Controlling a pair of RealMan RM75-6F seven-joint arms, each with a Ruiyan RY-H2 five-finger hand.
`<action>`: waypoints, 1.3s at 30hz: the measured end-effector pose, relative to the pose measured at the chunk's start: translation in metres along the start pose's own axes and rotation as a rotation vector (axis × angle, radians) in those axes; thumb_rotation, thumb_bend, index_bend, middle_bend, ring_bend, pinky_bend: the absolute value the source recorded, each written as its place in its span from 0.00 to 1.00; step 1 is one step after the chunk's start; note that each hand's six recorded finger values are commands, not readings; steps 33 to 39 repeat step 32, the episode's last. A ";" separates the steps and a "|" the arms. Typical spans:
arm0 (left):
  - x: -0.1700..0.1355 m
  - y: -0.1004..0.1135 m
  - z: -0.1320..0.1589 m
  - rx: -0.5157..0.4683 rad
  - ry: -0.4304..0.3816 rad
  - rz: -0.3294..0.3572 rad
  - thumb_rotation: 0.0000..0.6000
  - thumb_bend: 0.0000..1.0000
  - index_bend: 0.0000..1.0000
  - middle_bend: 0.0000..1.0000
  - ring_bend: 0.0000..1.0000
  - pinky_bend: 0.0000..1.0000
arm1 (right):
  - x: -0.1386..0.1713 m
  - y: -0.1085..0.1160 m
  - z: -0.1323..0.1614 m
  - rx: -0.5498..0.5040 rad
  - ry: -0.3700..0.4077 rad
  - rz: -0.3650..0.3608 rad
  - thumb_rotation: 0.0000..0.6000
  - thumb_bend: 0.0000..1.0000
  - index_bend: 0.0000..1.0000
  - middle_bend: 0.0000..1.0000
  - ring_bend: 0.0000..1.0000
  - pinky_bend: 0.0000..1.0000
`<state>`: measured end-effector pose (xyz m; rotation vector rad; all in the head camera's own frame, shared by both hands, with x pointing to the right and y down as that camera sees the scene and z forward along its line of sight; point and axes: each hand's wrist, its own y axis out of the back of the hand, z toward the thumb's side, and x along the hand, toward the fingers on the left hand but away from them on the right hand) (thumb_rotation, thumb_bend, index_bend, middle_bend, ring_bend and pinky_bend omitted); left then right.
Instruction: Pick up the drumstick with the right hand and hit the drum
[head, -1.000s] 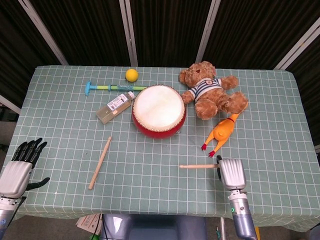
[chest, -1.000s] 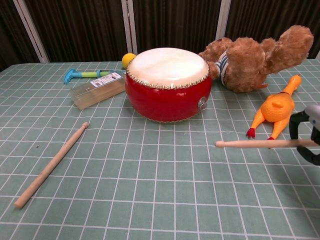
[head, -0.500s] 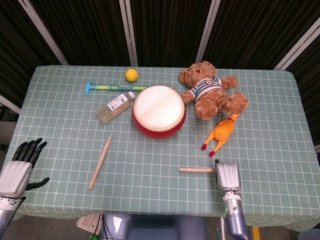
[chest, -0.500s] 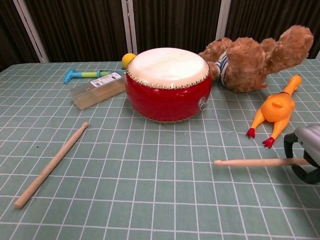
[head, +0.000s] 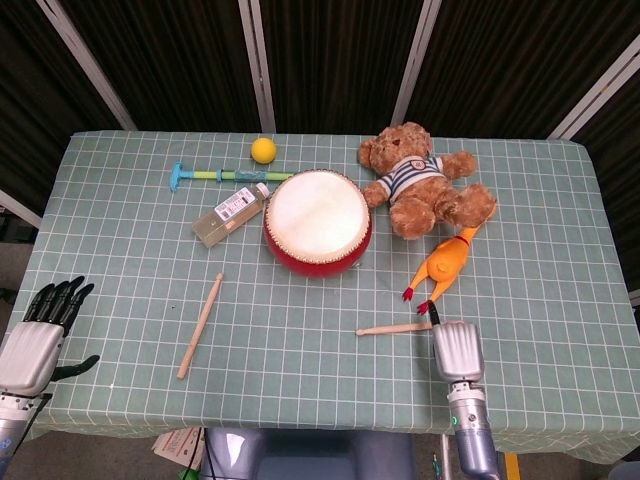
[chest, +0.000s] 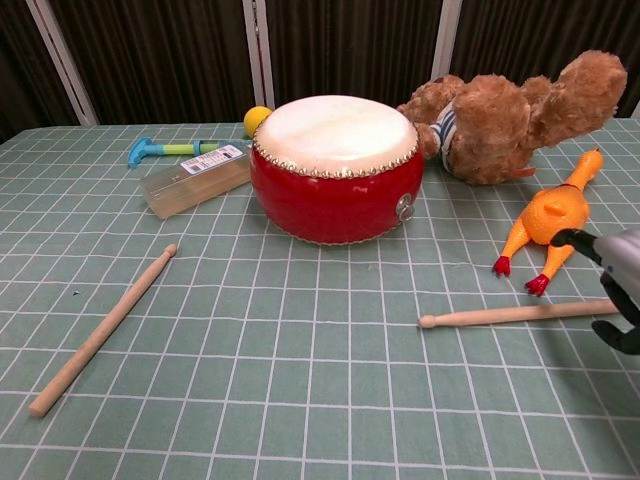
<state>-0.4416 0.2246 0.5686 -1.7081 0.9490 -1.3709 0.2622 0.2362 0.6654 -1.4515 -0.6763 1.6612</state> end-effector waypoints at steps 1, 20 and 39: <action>0.000 0.000 0.000 0.000 0.000 0.001 1.00 0.00 0.00 0.00 0.00 0.00 | 0.000 0.003 -0.002 0.003 0.001 -0.010 1.00 0.39 0.13 0.72 0.75 0.72; 0.000 0.001 0.002 0.057 -0.018 0.019 1.00 0.00 0.00 0.00 0.00 0.00 | 0.021 0.076 -0.105 -0.135 0.024 -0.239 1.00 0.20 0.00 0.00 0.00 0.04; 0.000 0.004 0.003 0.117 -0.033 0.066 1.00 0.00 0.00 0.00 0.00 0.00 | 0.069 0.074 -0.149 -0.211 0.084 -0.323 1.00 0.20 0.00 0.00 0.00 0.03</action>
